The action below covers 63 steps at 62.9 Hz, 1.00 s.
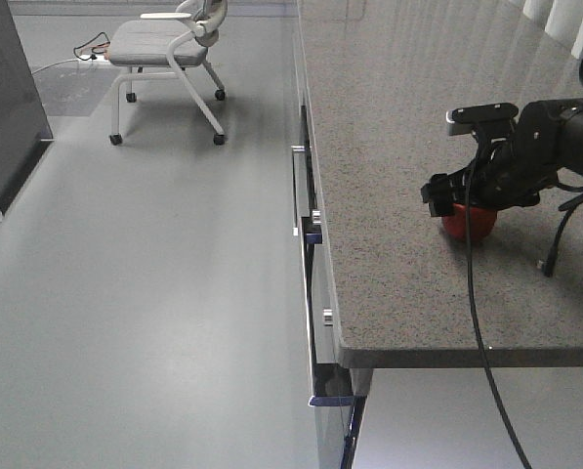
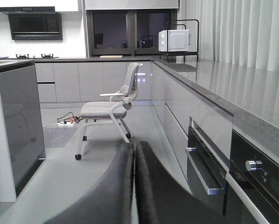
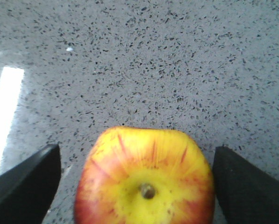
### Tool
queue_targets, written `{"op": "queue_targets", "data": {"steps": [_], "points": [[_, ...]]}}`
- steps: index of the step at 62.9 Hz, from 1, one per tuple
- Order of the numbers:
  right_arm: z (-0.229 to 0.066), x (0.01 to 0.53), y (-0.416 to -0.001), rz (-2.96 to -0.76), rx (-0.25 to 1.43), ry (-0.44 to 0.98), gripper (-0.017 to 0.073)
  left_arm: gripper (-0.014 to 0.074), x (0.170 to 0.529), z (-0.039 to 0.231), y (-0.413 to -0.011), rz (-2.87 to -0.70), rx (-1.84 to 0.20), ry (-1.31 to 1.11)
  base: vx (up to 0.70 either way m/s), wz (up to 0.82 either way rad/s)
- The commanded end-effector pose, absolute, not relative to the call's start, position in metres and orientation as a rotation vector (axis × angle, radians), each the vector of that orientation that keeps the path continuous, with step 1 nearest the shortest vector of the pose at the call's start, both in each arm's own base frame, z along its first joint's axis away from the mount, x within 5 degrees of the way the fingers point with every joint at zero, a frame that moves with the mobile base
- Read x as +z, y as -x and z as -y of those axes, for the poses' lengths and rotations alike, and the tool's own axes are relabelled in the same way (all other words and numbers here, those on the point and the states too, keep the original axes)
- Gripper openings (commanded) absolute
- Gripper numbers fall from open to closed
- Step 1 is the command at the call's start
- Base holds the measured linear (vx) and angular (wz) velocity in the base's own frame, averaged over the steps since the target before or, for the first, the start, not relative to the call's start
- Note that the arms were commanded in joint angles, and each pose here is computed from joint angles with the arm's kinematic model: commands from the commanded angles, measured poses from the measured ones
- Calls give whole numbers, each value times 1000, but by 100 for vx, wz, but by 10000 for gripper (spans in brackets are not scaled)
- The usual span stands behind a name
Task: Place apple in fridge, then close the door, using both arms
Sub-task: 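Close the right gripper around the apple, then lift the apple with the right gripper off the counter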
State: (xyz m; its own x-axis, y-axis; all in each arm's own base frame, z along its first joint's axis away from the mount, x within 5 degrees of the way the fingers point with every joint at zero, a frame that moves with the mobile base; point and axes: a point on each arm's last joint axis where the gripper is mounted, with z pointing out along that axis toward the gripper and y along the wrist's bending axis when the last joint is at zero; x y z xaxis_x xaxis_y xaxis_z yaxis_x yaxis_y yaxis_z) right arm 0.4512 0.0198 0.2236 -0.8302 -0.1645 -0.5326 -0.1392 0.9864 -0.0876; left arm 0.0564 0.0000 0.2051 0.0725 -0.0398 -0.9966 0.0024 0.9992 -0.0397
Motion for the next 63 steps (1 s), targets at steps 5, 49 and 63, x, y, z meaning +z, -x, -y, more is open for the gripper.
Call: {"op": "queue_targets", "data": {"steps": [5,49,63], "points": [[-20,253,-456,-2435,-90,237,594,-6,206,0,-56,-1428,-40,39,0,0],[-27,317,-416,-2326,58,182,374,-6,206,0,-56,-1428,-40,39,0,0],[-38,311,-355,-2262,131,245,374,-6,206,0,-56,-1428,-40,39,0,0]]}}
